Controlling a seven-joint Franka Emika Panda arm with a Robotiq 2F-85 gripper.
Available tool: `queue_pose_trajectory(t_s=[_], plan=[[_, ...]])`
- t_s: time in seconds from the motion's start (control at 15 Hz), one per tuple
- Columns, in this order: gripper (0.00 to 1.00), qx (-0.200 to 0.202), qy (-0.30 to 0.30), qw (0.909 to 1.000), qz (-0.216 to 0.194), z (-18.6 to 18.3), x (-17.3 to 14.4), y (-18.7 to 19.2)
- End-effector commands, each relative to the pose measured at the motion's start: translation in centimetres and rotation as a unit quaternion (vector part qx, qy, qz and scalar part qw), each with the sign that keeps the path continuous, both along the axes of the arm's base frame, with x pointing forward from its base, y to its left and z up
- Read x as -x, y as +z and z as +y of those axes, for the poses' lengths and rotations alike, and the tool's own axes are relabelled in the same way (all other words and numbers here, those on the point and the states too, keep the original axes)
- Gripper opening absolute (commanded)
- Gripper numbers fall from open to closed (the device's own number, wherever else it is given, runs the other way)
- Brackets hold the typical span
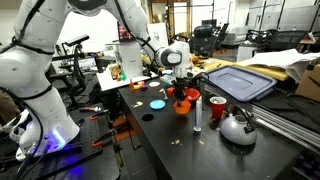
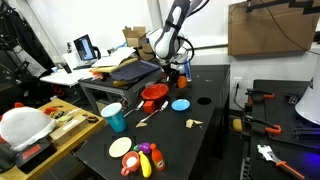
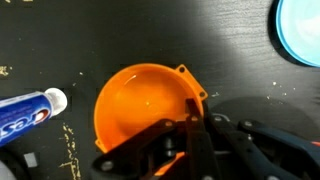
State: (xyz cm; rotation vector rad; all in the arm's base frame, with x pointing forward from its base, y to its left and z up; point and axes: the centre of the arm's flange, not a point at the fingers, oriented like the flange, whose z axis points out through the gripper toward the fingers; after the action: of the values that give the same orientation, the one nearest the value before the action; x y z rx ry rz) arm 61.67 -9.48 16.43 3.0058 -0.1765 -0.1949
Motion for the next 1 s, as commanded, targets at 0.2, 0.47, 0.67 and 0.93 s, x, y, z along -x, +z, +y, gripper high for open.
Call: queue_pose_trajectory(t_s=[0.2, 0.47, 0.67, 0.93], plan=[[0.01, -0.003, -0.019, 0.9996, -0.021, -0.2, -0.9, 1.5], [0.01, -0.005, -0.037, 0.9990, -0.025, -0.8, -2.5, 1.4], [0.01, 0.003, -0.048, 0.9985, -0.026, -1.3, -3.5, 0.8], [0.01, 0.007, -0.071, 0.9973, -0.014, -1.9, -3.9, -0.7]])
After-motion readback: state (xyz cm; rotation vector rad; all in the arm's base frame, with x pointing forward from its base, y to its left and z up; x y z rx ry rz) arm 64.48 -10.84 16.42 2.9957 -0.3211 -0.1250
